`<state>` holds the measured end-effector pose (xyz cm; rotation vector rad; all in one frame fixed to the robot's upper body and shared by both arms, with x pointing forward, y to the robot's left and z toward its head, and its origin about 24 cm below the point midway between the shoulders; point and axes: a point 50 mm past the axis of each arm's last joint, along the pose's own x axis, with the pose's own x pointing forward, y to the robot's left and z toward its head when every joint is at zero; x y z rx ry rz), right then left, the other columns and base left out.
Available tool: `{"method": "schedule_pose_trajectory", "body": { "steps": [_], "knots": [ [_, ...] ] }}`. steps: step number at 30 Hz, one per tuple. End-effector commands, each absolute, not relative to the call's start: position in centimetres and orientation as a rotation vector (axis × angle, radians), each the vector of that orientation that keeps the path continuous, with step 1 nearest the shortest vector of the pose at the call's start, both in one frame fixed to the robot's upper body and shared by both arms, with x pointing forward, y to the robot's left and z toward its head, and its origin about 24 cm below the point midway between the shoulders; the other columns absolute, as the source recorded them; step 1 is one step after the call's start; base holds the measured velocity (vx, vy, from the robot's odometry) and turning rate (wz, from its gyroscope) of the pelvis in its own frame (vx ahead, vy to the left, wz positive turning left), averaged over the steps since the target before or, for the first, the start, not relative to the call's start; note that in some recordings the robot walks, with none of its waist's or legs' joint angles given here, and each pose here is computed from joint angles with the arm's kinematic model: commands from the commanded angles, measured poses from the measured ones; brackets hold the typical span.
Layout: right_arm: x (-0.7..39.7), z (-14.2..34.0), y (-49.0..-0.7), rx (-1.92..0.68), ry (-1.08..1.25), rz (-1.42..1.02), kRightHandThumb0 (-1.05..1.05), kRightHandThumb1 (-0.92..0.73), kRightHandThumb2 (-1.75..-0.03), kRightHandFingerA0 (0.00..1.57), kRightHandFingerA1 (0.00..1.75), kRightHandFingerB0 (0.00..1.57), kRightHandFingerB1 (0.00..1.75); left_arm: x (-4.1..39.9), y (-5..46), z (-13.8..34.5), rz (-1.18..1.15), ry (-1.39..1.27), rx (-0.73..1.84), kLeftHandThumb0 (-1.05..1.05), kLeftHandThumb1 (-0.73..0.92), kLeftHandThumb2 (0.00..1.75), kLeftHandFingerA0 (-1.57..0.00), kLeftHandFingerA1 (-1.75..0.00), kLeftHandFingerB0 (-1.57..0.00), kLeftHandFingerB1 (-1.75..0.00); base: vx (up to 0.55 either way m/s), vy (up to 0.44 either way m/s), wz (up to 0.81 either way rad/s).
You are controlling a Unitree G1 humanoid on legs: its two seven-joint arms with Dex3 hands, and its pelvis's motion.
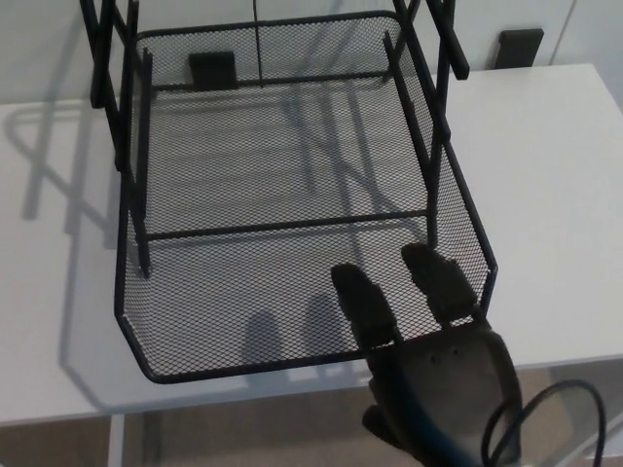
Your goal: The robot walks towards a file tray kept in the middle of a desk and uses its right hand to grab a tray and pulls it out towards itself
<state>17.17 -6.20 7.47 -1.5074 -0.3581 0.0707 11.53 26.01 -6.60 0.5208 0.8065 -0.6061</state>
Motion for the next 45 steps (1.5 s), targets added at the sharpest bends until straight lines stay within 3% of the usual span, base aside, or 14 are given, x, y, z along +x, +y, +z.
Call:
{"method": "schedule_pose_trajectory", "body": {
  "steps": [1,3,4,34,35,37,38,39,40,41,42,43,44,45],
  "knots": [
    [12.7,7.6,-4.8,-1.447,-0.373,0.166,-0.78,-0.46,-0.55,0.05,0.52,0.18,0.35,11.6,26.5,-6.2,-0.629,0.787,0.573,-0.56,0.55,0.58,-0.65,-0.4,-0.54,-0.37,0.0,0.0,0.0],
    [12.2,7.5,-4.9,-1.429,-0.366,0.167,-0.75,-0.42,-0.81,0.01,0.5,0.12,0.43,11.7,26.5,-6.1,-0.625,0.781,0.56,-0.54,0.54,0.57,-0.66,-0.4,-0.56,-0.37,0.0,0.0,0.0],
    [12.0,7.4,-5.0,-1.422,-0.36,0.17,-0.79,-0.46,-0.55,0.04,0.53,0.18,0.37,11.8,26.5,-6.1,-0.626,0.783,0.561,-0.58,0.46,0.76,-0.59,-0.5,-0.5,-0.48,0.0,0.0,0.0],
    [8.6,4.3,-6.1,-1.415,-0.23,0.266,-0.77,-0.45,-0.55,0.07,0.48,0.2,0.32,12.1,26.6,-6.1,-0.632,0.793,0.552,-0.54,0.54,0.58,-0.65,-0.4,-0.55,-0.37,0.0,0.0,0.0],
    [8.4,4.7,-6.0,-1.411,-0.243,0.271,-0.72,-0.4,-0.8,0.04,0.5,0.13,0.41,12.1,26.6,-6.1,-0.632,0.789,0.56,-0.59,0.46,0.76,-0.59,-0.5,-0.51,-0.48,0.0,0.0,0.0],
    [7.8,5.6,-5.9,-1.398,-0.27,0.269,-0.78,-0.46,-0.55,0.06,0.49,0.2,0.33,12.1,26.7,-6.1,-0.636,0.789,0.564,-0.59,0.46,0.77,-0.59,-0.5,-0.5,-0.48,0.0,0.0,0.0],
    [7.4,6.4,-5.9,-1.373,-0.304,0.26,-0.37,-0.08,-0.79,0.06,0.57,0.0,0.5,12.0,26.6,-6.1,-0.64,0.788,0.574,-0.55,0.55,0.58,-0.65,-0.4,-0.54,-0.37,0.0,0.0,0.0],
    [7.2,6.7,-5.9,-1.364,-0.314,0.256,-0.37,-0.08,-0.79,0.06,0.57,0.0,0.5,12.0,26.6,-6.1,-0.641,0.788,0.578,-0.55,0.55,0.58,-0.65,-0.4,-0.54,-0.37,0.0,0.0,0.0],
    [7.1,7.1,-6.0,-1.352,-0.324,0.252,-0.37,-0.09,-0.79,0.06,0.57,0.0,0.5,11.9,26.6,-6.1,-0.641,0.79,0.578,-0.55,0.55,0.58,-0.65,-0.4,-0.54,-0.37,0.0,0.0,0.0],
    [7.0,7.8,-6.1,-1.335,-0.352,0.244,-0.8,-0.48,-0.55,0.04,0.54,0.11,0.39,11.9,26.5,-6.1,-0.638,0.791,0.575,-0.59,0.46,0.77,-0.59,-0.5,-0.5,-0.48,0.0,0.0,0.0],
    [6.9,8.3,-6.1,-1.321,-0.372,0.236,-0.83,-0.51,-0.56,0.03,0.55,0.08,0.41,11.9,26.5,-6.1,-0.636,0.789,0.573,-0.53,0.54,0.57,-0.66,-0.4,-0.56,-0.37,0.0,0.0,0.0],
    [6.8,9.2,-6.2,-1.292,-0.406,0.219,-0.4,-0.13,-0.83,0.05,0.57,0.0,0.52,11.9,26.5,-6.2,-0.633,0.781,0.563,-0.54,0.54,0.58,-0.67,-0.4,-0.56,-0.38,0.0,0.0,0.0],
    [6.7,10.0,-6.2,-1.268,-0.433,0.207,-0.85,-0.52,-0.56,0.02,0.6,0.06,0.45,11.8,26.6,-6.2,-0.633,0.781,0.554,-0.54,0.54,0.58,-0.66,-0.4,-0.57,-0.38,0.0,0.0,0.0],
    [6.6,10.9,-6.3,-1.243,-0.463,0.194,-0.85,-0.52,-0.56,0.02,0.6,0.06,0.45,11.8,26.7,-6.3,-0.636,0.782,0.546,-0.54,0.54,0.58,-0.66,-0.4,-0.57,-0.38,0.0,0.0,0.0]
  ]
}}
